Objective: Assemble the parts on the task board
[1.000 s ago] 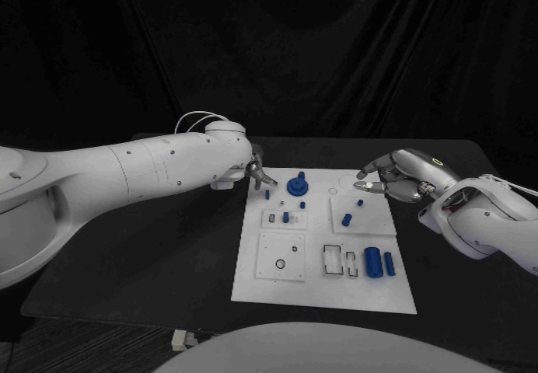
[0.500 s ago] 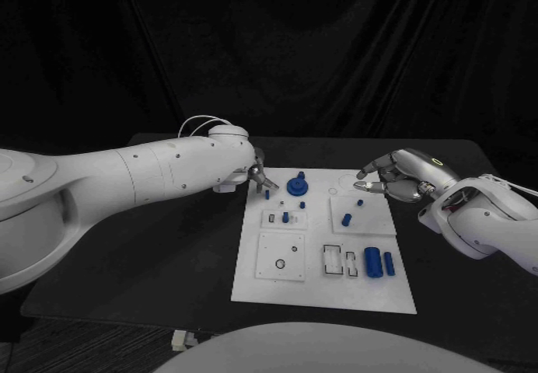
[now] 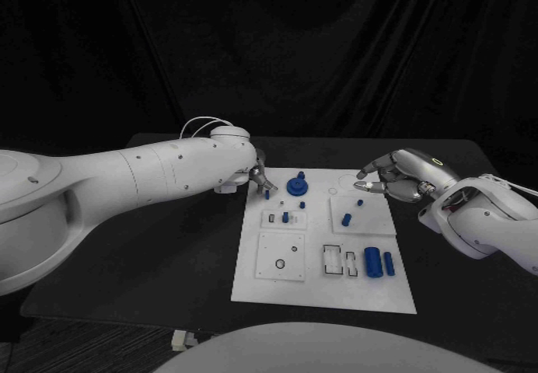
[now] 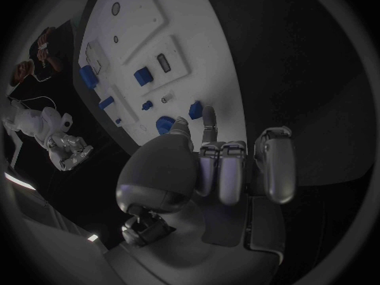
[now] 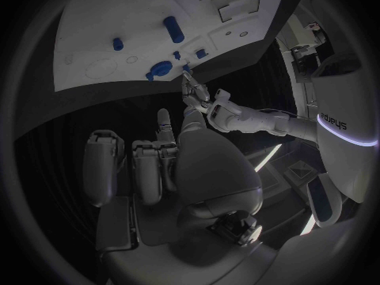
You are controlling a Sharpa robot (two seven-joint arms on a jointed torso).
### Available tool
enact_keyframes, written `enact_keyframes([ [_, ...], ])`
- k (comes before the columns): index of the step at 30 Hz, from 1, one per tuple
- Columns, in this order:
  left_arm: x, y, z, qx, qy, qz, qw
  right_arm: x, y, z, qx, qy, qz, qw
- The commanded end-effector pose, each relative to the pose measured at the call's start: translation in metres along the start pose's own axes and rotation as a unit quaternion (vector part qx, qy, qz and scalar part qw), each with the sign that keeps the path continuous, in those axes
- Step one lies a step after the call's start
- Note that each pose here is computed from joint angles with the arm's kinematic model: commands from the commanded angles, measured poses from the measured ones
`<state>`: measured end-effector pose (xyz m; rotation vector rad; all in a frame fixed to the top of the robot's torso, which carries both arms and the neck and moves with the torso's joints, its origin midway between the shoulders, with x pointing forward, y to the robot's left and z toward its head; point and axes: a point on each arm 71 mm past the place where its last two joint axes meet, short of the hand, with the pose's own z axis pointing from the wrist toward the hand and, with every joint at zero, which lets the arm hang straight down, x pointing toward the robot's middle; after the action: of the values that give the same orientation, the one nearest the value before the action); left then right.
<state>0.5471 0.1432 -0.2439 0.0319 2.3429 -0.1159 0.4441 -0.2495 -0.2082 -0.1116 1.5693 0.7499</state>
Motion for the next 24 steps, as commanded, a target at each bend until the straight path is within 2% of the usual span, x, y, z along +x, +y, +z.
enact_keyframes([
  [1, 0.0023, -0.0023, 0.0007, 0.006, 0.007, 0.003, 1.000, 0.0005, -0.0005, -0.0004, 0.002, 0.001, -0.002, 1.000],
  [24, 0.0057, -0.0059, 0.0029, 0.008, 0.015, 0.001, 1.000, 0.0009, -0.0012, 0.0005, 0.003, 0.002, -0.003, 1.000],
])
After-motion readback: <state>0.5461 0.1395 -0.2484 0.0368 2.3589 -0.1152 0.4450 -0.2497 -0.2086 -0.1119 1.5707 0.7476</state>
